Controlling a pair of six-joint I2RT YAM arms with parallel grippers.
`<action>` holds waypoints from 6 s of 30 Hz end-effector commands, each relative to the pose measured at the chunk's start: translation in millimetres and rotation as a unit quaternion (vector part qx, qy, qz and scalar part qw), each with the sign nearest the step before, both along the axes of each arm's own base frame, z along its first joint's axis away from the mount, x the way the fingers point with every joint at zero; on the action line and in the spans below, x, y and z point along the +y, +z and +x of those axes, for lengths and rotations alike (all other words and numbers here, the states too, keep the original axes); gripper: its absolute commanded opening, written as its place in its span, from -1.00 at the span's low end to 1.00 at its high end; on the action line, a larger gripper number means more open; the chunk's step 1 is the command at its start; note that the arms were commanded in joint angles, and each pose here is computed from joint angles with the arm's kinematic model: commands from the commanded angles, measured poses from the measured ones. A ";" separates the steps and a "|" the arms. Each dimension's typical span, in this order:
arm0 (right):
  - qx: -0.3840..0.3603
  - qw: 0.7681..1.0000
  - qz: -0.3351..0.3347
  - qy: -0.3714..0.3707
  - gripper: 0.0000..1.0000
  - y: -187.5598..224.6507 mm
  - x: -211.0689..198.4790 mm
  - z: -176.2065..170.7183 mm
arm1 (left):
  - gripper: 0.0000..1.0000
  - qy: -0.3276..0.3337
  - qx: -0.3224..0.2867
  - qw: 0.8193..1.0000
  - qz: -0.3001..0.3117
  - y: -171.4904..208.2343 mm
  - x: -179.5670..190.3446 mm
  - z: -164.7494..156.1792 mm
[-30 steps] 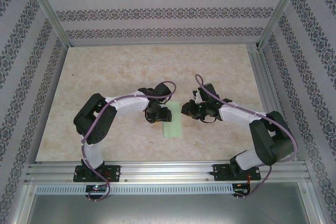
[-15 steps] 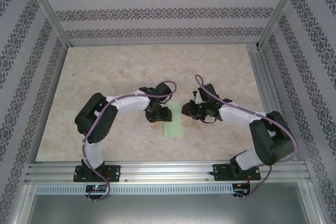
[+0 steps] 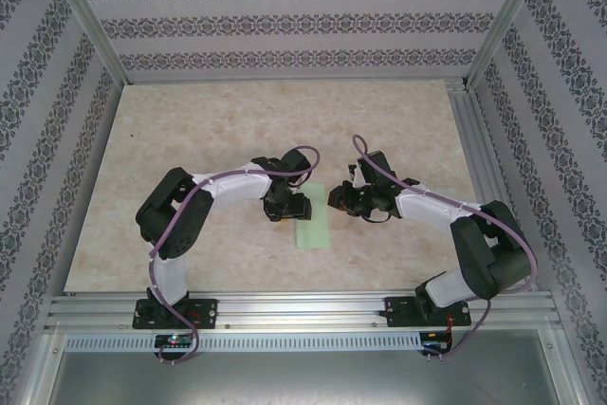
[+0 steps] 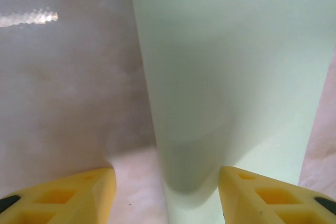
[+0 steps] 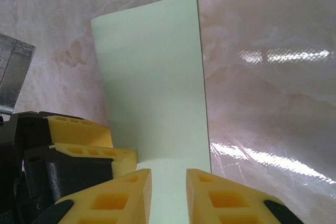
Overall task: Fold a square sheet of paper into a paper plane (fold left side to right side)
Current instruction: First fold in half a square sheet of paper at the center of the table, then hold the square sheet of paper at the center of the table, then first fold the square sheet of paper in half at the center of the table.
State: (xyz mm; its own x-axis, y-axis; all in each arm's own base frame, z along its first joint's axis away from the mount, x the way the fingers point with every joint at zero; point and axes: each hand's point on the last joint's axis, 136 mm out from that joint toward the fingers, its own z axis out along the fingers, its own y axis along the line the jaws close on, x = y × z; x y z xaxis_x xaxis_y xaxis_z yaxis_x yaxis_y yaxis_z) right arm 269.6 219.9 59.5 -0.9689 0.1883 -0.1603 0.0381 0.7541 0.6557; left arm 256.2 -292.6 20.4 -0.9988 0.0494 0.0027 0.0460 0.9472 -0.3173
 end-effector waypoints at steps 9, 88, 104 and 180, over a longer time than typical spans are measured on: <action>0.011 1.000 -0.005 0.005 -0.52 -7.7 2.3 -6.3 | 0.14 -0.023 0.004 1.000 -0.021 -23.4 -25.6 -6.3; 0.102 0.991 -0.079 0.031 -0.67 -71.5 9.5 -29.0 | -0.03 -0.003 -0.069 0.992 -0.106 67.0 -21.8 24.8; 0.105 0.990 -0.088 0.028 -0.66 -74.3 6.7 -29.5 | -0.62 0.004 -0.033 0.993 -0.112 23.5 -24.2 14.1; 0.085 0.995 -0.044 -0.011 -0.71 -83.0 38.5 46.6 | -0.73 -0.084 -0.010 0.994 -0.072 -18.4 -6.1 -55.3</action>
State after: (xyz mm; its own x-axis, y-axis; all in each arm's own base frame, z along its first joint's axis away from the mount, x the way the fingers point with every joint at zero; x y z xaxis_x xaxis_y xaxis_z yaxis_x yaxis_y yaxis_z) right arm 323.3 276.4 12.9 -0.9859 0.1609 -0.0462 0.0874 0.7305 0.6773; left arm 247.1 -307.3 16.8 -0.9795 0.1324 -0.1520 0.1889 0.8661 -0.4627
